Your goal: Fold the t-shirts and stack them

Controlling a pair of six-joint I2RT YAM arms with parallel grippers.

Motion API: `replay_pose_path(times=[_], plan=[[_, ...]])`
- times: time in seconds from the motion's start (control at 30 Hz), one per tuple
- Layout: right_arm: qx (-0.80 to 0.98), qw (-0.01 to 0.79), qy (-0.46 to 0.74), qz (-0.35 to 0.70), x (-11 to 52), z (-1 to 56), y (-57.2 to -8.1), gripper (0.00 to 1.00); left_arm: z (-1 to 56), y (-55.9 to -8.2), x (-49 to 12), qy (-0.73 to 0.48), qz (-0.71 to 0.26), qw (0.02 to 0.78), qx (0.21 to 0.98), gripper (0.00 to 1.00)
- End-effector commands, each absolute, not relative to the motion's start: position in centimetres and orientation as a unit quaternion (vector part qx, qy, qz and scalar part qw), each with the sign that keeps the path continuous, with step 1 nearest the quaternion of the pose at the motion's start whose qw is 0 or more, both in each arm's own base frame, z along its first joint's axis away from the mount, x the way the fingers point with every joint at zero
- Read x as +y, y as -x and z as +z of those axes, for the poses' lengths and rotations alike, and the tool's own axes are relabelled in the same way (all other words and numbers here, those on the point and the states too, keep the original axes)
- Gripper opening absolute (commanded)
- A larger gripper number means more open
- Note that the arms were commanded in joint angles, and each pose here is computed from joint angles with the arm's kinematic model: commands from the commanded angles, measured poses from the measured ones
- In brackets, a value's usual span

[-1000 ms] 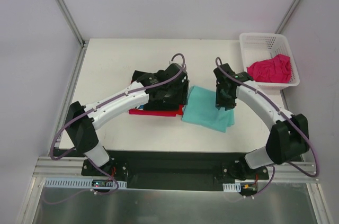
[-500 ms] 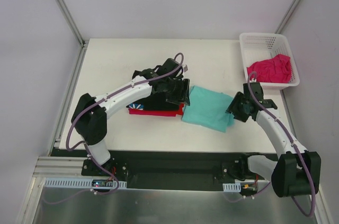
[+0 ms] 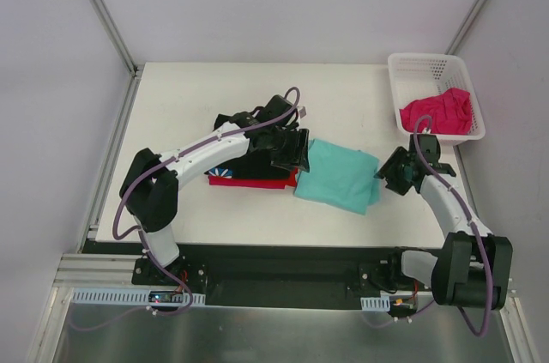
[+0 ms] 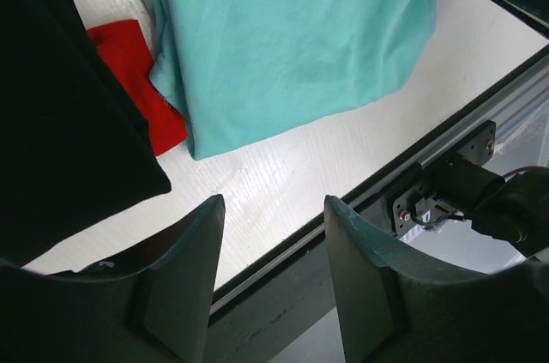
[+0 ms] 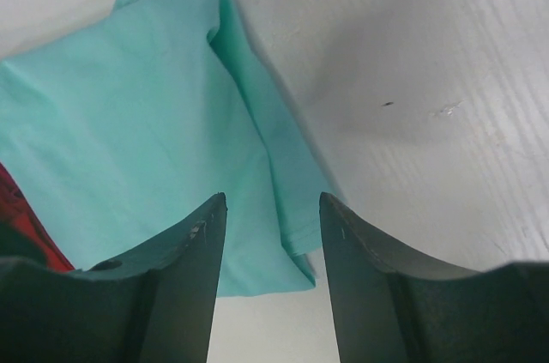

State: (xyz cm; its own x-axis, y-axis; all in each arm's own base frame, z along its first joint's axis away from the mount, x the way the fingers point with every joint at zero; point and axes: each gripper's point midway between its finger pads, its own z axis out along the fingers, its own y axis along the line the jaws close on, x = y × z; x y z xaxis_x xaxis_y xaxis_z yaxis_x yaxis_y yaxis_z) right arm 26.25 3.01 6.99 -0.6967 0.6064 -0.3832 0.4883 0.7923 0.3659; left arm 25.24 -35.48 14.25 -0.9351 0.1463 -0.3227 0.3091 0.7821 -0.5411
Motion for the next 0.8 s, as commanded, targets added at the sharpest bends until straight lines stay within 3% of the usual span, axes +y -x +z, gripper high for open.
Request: replay_pose_path(times=[0.0, 0.23, 0.3, 0.37, 0.77], plan=[[0.912, 0.257, -0.299, 0.114, 1.3, 7.5, -27.2, 0.5, 15.1, -25.3, -36.3, -0.134, -0.323, 0.139, 0.926, 0.5], [0.919, 0.231, -0.295, 0.126, 0.7, 5.5, -27.0, 0.54, 14.7, -25.5, -36.8, -0.131, -0.328, 0.133, 0.926, 0.5], [0.92, 0.228, -0.288, 0.138, 1.1, 5.1, -27.1, 0.67, 14.7, -25.4, -36.9, -0.13, -0.33, 0.13, 0.926, 0.49], [0.92, 0.227, -0.281, 0.153, 1.5, 4.7, -27.2, 0.71, 14.6, -25.4, -36.8, -0.129, -0.329, 0.128, 0.927, 0.49], [0.91, 0.192, -0.291, 0.223, 3.8, 2.9, -26.8, 0.61, 14.3, -25.4, -37.0, -0.125, -0.33, 0.125, 0.927, 0.48]])
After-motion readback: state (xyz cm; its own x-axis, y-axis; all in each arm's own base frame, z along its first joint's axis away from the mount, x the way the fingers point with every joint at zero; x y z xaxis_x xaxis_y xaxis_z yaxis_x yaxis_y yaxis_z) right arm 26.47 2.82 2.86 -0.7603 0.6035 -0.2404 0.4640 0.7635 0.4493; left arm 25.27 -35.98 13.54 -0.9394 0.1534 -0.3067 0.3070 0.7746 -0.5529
